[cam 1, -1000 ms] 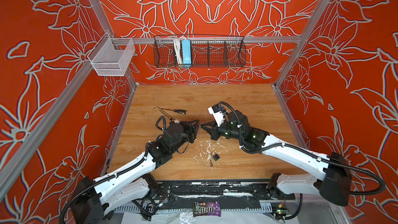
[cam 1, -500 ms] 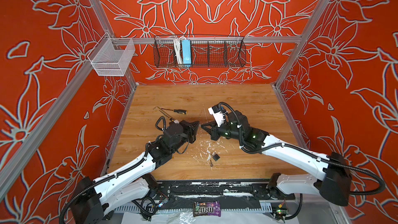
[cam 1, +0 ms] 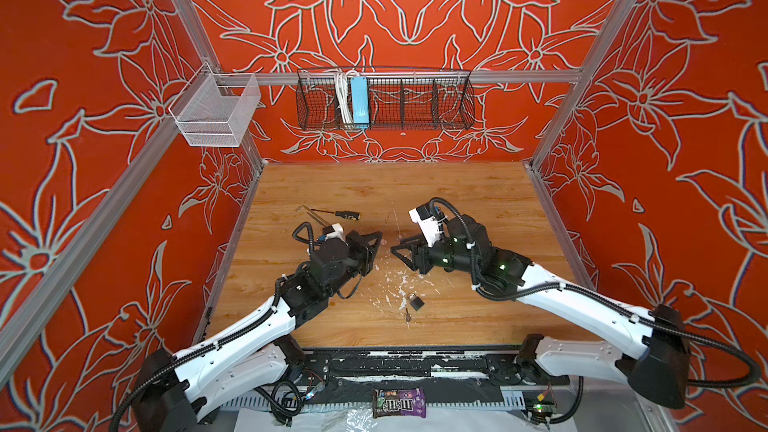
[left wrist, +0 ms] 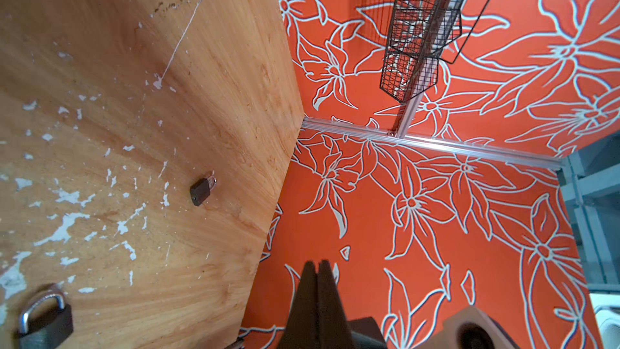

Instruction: Unlock with the key

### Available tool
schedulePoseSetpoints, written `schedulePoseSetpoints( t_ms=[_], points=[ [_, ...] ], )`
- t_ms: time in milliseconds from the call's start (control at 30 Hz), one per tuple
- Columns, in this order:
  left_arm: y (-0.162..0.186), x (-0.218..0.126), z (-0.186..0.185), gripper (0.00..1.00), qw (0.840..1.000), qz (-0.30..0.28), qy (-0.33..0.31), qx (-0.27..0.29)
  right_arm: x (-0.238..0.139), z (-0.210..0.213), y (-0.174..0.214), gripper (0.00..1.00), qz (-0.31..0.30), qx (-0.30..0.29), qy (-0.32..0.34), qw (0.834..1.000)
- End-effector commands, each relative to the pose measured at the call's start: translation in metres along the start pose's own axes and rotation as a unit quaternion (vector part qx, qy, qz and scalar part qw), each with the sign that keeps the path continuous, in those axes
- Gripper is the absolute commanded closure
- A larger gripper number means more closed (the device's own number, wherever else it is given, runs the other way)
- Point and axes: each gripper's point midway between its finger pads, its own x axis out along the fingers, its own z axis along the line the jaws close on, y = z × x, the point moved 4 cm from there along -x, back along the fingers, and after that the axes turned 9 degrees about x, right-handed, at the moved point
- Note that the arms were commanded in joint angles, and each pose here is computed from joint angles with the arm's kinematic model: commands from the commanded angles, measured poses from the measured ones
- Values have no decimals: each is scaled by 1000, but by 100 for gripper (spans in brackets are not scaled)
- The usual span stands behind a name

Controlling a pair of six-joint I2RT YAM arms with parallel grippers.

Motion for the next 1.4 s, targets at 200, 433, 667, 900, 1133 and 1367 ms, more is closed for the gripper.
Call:
schedulePoseSetpoints(
  t_ms=[200,433,667,900,1133,1367],
  points=[
    [4,-5,-24,100,978,19,58,198,-10,17,-3,50,37,151,-67,986],
    [12,-1,-39,100,967,35,112,228,-13,8,-21,51,7,191,-82,978],
    [15,-1,-46,100,959,39,139,243,-6,2,-31,54,0,221,-119,968],
    [17,2,-51,100,957,42,147,245,2,1,-28,59,12,234,-137,963],
    [17,5,-55,100,957,40,152,245,5,-5,-28,63,11,246,-139,959],
    [15,6,-57,100,958,32,152,242,6,-12,-24,71,8,266,-151,952]
  ],
)
